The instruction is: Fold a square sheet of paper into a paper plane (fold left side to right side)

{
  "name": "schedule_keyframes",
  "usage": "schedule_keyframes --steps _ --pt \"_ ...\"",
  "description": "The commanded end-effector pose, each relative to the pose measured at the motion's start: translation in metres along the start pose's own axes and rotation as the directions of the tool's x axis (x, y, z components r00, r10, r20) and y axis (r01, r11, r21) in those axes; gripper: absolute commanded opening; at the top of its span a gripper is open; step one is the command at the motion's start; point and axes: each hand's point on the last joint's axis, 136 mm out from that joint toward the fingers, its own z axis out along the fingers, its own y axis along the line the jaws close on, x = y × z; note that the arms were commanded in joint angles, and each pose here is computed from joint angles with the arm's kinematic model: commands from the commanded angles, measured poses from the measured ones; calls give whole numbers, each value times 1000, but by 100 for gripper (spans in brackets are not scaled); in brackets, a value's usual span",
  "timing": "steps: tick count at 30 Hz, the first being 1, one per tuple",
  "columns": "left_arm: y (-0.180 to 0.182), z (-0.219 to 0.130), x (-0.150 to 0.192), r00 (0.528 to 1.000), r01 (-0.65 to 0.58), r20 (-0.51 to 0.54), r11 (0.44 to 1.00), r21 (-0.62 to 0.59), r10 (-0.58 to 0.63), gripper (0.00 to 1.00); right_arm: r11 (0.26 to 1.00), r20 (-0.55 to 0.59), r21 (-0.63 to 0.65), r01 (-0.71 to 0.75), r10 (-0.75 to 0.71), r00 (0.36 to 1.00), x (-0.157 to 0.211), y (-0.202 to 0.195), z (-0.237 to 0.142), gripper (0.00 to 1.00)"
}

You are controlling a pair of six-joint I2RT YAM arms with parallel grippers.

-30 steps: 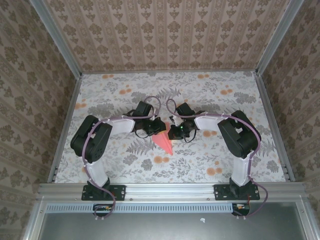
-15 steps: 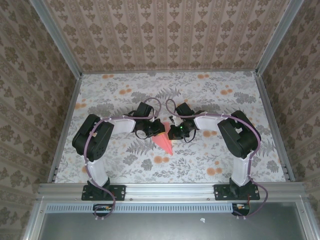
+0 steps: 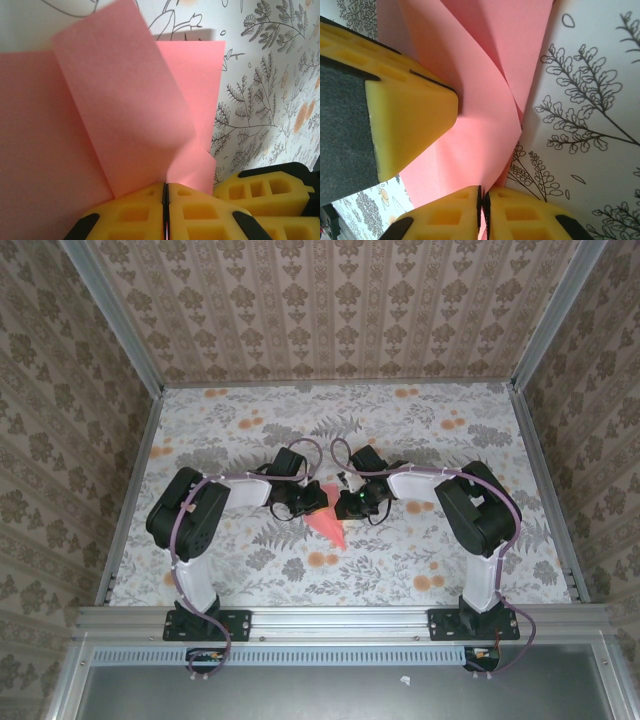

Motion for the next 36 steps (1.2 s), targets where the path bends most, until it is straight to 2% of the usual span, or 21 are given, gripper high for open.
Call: schedule_keyframes --steps 1,6,10,15,21,36 --pt "42 5 20 998 49 -38 991 -127 -54 10 999 7 31 -6 6 1000 0 0 -12 20" --pt "44 4 22 998 51 -39 990 -130 -56 10 1000 80 10 13 -14 997 -7 16 -46 31" --pt "44 4 22 998 50 -40 991 -128 -56 9 998 55 -58 17 -13 998 10 31 -57 30" --pt "43 4 22 998 48 -37 991 -126 -53 9 985 -19 -174 -6 3 1000 30 54 -39 23" --pt "42 5 22 998 46 -37 991 -125 -51 9 982 -58 -190 -15 4 998 28 59 -13 22" --pt "42 5 21 998 42 -39 991 -125 -47 9 994 -153 -89 -59 45 987 55 27 10 21"
